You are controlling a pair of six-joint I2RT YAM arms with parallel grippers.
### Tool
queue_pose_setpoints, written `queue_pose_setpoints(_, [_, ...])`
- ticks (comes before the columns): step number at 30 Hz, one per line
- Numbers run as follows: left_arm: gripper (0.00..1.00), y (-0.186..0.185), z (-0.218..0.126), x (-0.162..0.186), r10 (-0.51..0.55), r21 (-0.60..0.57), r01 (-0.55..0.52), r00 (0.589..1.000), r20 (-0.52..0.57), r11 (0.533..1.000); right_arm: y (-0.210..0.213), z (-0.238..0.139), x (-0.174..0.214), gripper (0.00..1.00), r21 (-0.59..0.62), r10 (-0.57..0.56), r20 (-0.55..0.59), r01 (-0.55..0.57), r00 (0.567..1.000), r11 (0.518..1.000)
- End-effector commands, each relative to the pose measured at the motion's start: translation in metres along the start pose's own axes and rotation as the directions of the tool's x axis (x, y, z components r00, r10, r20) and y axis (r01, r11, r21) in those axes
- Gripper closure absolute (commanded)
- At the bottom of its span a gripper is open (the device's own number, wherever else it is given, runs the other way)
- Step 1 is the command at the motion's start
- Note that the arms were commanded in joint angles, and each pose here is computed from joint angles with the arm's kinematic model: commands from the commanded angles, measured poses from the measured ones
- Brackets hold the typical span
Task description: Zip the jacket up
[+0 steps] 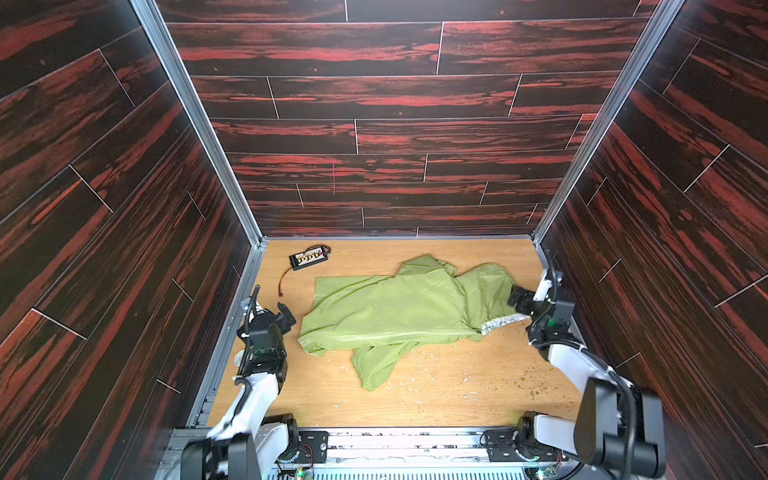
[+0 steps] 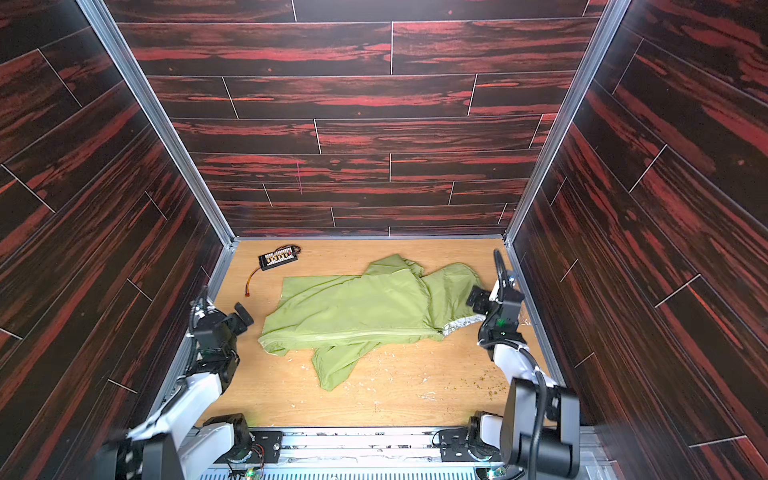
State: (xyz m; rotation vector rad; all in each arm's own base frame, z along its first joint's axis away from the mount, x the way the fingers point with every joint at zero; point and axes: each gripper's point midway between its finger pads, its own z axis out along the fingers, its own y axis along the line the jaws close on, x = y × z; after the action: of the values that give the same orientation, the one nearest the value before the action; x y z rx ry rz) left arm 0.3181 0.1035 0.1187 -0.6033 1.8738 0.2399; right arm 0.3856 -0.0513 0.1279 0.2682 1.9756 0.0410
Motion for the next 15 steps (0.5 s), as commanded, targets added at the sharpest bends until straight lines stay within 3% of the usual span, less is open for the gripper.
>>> queue_pose_setpoints(1, [0.0, -0.011, 0.011, -0.016, 0.01, 0.049, -0.016, 0.993, 0.12, 0.999, 0.02, 0.009, -0.007, 0.07, -0.105, -0.044, 0.111, 0.056, 0.993, 0.993])
queue_pose_setpoints(4, [0.0, -0.019, 0.026, -0.015, -0.056, 0.07, 0.049, 0.993, 0.108, 0.996, 0.032, 0.01, 0.013, 0.08, -0.162, -0.088, 0.185, 0.118, 0.979, 0.98])
queue_pose_setpoints(7, [0.01, -0.037, 0.031, 0.001, 0.001, 0.147, -0.017, 0.994, 0.109, 0.989, 0.036, 0.007, 0.019, 0.03, -0.159, -0.116, 0.199, 0.149, 0.973, 0.976])
queue_pose_setpoints(10, [0.0, -0.055, 0.038, 0.0, 0.012, 0.216, -0.056, 0.98, 0.197, 0.975, 0.035, 0.007, 0.018, 0.01, -0.146, -0.115, 0.203, 0.146, 0.972, 0.978])
queue_pose_setpoints(13, [0.0, -0.064, 0.051, 0.015, 0.115, 0.192, -0.112, 0.993, -0.004, 0.975, 0.028, 0.009, 0.017, 0.01, -0.088, -0.11, 0.205, 0.131, 0.972, 0.987])
queue_pose_setpoints(15, [0.0, -0.073, 0.052, 0.011, 0.149, 0.176, -0.161, 0.985, 0.083, 0.971, 0.029, 0.01, 0.017, 0.01, -0.088, -0.111, 0.202, 0.131, 0.973, 0.987])
